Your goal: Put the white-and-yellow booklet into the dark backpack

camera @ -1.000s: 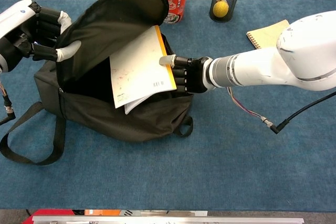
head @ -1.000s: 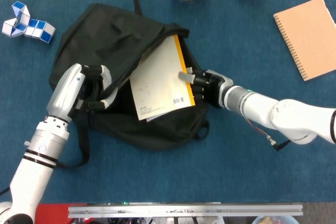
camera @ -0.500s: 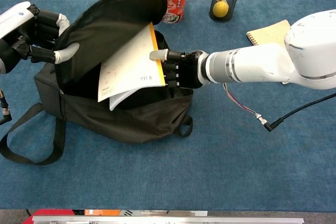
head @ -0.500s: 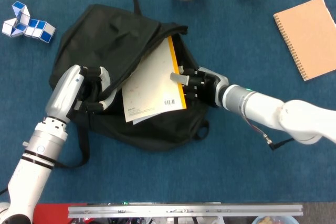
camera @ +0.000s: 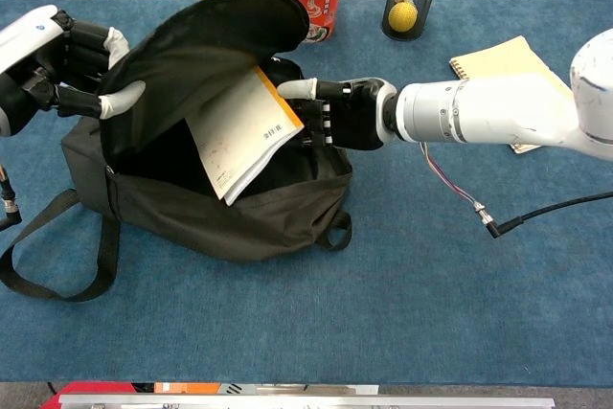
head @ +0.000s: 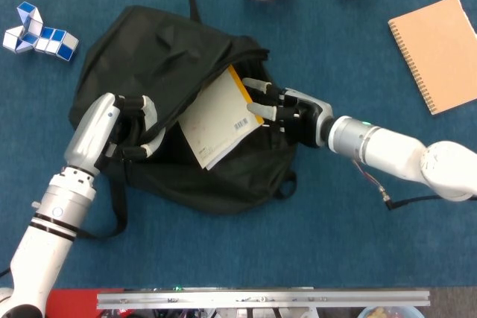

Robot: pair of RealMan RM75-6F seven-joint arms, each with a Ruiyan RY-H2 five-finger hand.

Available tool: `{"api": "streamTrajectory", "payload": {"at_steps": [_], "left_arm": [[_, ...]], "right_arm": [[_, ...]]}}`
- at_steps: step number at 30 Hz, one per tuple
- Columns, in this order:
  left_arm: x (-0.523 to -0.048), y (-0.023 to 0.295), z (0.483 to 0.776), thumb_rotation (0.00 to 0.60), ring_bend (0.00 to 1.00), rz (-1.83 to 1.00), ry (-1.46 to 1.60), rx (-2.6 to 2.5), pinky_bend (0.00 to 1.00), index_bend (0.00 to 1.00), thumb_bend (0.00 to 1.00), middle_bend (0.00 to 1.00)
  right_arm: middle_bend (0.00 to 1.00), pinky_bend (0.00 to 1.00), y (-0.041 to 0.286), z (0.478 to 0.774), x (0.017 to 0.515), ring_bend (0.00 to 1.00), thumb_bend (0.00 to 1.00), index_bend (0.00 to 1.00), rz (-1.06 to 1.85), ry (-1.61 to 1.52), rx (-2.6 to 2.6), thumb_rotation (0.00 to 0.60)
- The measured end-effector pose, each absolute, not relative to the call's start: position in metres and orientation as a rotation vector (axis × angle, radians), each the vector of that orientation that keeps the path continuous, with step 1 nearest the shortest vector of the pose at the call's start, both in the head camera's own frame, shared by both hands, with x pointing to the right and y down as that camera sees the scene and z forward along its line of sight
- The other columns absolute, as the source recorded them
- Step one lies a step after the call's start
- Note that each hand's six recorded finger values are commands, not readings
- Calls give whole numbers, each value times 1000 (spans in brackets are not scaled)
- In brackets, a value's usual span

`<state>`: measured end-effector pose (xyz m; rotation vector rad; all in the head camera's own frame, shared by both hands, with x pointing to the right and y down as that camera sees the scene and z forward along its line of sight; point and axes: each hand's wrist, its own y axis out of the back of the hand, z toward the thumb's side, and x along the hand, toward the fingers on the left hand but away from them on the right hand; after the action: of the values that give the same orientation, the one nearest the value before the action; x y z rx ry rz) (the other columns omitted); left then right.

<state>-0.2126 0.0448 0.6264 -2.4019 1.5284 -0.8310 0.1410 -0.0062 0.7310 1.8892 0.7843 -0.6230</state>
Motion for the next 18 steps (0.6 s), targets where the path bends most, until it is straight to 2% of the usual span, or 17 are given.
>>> {"api": "streamTrajectory", "payload": {"at_steps": [18], "left_arm": [[-213,46,627,600,759,-848,1506,-2421,923,698,400,766]], "right_arm": [[87,79,-3,734,169,0,396,0,-1132,566,2525,600]]}}
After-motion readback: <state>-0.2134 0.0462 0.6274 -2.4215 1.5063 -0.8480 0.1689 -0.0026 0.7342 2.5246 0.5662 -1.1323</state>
